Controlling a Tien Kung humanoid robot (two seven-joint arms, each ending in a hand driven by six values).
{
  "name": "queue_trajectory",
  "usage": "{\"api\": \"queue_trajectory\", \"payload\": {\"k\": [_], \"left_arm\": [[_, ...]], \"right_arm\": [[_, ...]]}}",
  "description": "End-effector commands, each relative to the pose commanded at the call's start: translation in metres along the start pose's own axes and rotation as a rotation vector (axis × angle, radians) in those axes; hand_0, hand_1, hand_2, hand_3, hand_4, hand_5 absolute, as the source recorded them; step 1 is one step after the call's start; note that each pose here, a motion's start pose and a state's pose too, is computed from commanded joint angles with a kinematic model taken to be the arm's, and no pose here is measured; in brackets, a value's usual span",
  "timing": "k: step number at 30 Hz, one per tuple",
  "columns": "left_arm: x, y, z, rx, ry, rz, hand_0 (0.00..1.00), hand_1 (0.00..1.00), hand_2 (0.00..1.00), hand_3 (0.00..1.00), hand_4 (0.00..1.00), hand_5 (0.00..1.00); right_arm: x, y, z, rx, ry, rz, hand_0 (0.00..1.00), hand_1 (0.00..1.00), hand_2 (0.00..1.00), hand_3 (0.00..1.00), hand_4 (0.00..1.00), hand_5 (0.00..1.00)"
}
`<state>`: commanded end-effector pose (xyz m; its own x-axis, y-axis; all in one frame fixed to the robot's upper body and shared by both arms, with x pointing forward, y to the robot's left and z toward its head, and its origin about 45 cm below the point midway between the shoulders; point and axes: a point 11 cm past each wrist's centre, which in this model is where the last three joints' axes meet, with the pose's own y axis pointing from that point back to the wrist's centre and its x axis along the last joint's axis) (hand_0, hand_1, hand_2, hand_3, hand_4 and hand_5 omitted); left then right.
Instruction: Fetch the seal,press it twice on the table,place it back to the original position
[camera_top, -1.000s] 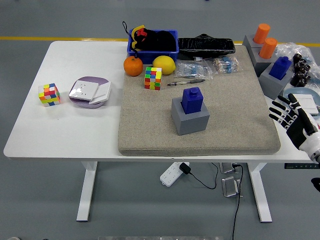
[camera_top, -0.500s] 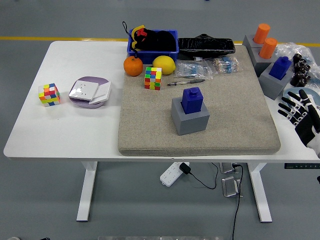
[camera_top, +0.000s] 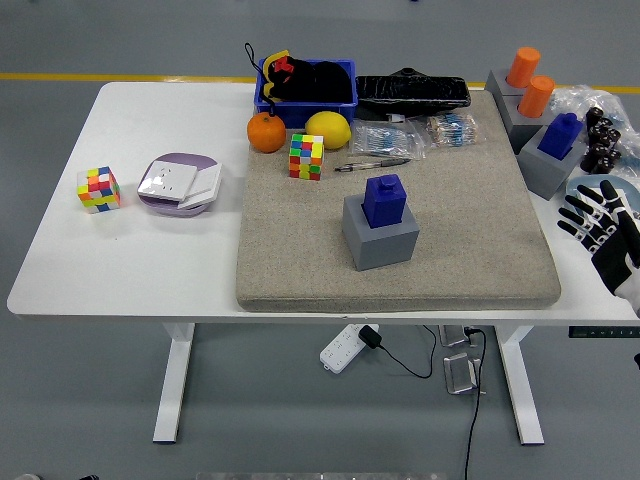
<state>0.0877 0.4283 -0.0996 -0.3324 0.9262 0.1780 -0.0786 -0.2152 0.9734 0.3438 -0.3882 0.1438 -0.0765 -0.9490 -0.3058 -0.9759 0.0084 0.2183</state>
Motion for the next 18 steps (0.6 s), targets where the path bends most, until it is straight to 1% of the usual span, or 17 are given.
{"api": "queue_trajectory", "payload": {"k": [18], "left_arm": [[0.0017, 0.0002, -0.0003, 0.001, -0.005, 0.003, 0.811, 0.804, 0.775, 0.814, 0.689, 0.434]], "right_arm": [[-0.0072, -0.0003, 0.0041, -0.01, 0.0, -0.019, 0.812, 0.728, 0.722, 0.747, 0.998, 0.622]]}}
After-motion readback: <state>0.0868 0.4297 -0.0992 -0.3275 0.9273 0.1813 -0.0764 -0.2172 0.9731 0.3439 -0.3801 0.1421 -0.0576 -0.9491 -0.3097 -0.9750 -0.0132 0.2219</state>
